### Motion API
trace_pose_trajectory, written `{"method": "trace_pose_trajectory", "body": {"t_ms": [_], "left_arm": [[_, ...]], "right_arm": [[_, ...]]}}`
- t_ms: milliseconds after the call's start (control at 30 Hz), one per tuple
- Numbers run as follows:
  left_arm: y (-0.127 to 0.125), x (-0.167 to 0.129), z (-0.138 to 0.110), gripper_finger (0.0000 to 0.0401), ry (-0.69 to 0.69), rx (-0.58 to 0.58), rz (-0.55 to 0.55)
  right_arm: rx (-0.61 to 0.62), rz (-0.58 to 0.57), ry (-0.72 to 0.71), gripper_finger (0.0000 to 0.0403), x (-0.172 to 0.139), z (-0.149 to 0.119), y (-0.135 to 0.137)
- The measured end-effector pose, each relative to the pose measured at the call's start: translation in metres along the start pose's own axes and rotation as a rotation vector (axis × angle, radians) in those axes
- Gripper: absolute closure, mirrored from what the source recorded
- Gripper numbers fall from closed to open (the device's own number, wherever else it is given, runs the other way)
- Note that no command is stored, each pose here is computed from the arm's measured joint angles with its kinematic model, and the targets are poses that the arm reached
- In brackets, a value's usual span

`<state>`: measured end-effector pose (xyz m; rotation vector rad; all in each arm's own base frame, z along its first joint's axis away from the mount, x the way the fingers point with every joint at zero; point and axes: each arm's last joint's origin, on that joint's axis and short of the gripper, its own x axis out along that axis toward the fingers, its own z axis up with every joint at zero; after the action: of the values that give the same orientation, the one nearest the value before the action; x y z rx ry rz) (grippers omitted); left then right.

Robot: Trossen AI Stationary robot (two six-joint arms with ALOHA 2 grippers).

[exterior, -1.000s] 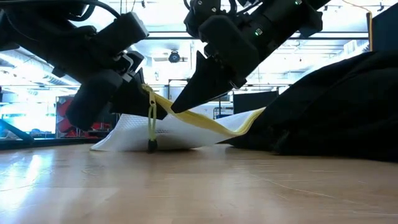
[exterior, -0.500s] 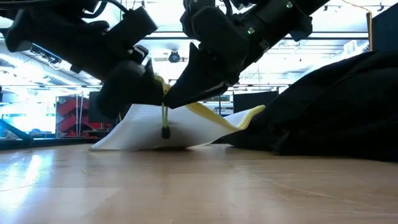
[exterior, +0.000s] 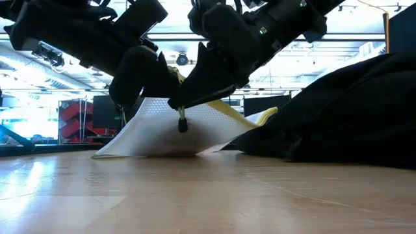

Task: Unpack backpack
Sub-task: Open the white zip bag

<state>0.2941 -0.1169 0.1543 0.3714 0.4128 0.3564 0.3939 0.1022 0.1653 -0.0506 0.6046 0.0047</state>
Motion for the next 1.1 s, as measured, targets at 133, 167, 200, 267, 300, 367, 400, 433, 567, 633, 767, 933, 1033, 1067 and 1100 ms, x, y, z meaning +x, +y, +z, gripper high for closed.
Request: {"method": "trace_pose_trajectory", "body": {"t_ms": [133,167,200,267,300,367,400,433,567,633,767,933,1033,1067,1100], "left_arm": [[0.000,0.000,0.001,0.0401,-0.006,-0.005,-0.001],[-0.001,-0.001,0.002,0.0401,-0.014,-0.012,-0.002],[-0.001,-0.001,0.003,0.0401,-0.021,-0.017,-0.003],[-0.002,-0.002,0.007,0.0401,-0.030,-0.008,-0.008],[-0.003,-0.002,0.008,0.0401,-0.034,-0.004,-0.014],[-0.005,-0.003,0.011,0.0401,-0.041,0.004,-0.020],[-0.005,-0.004,0.012,0.0401,-0.042,0.013,-0.022],[-0.006,-0.005,0.012,0.0401,-0.044,0.017,-0.024],[-0.007,-0.005,0.011,0.0401,-0.041,0.024,-0.027],[-0.007,-0.005,0.011,0.0401,-0.041,0.025,-0.027],[-0.007,-0.005,0.011,0.0401,-0.038,0.029,-0.030],[-0.008,-0.005,0.007,0.0401,-0.002,0.058,-0.034],[-0.008,-0.006,0.002,0.0401,0.032,0.076,-0.039],[-0.009,-0.006,0.000,0.0401,0.048,0.095,-0.042],[-0.009,-0.007,-0.003,0.0401,0.068,0.119,-0.048]], "right_arm": [[-0.013,-0.003,0.000,0.0332,0.000,0.000,-0.001],[-0.013,-0.003,0.002,0.0339,0.000,0.000,-0.001],[-0.017,-0.003,0.008,0.0348,0.000,-0.001,-0.001],[-0.036,-0.007,0.032,0.0366,0.000,-0.003,-0.001],[-0.044,-0.008,0.047,0.0376,0.000,-0.005,-0.001],[-0.055,-0.010,0.070,0.0394,0.000,-0.007,-0.002],[-0.057,-0.011,0.077,0.0398,0.000,-0.007,-0.002],[-0.058,-0.011,0.079,0.0398,0.000,-0.008,-0.002],[-0.060,-0.006,0.090,0.0380,0.000,-0.009,-0.002],[-0.059,0.011,0.092,0.0373,0.000,-0.009,-0.002],[-0.066,-0.004,0.102,0.0383,-0.001,-0.010,0.000],[-0.075,-0.102,0.133,0.0398,-0.001,-0.014,-0.003],[-0.085,-0.180,0.168,0.0401,-0.002,-0.018,-0.006],[-0.091,-0.209,0.179,0.0401,-0.003,-0.019,-0.007],[-0.098,-0.233,0.190,0.0401,-0.003,-0.020,-0.008]]}}
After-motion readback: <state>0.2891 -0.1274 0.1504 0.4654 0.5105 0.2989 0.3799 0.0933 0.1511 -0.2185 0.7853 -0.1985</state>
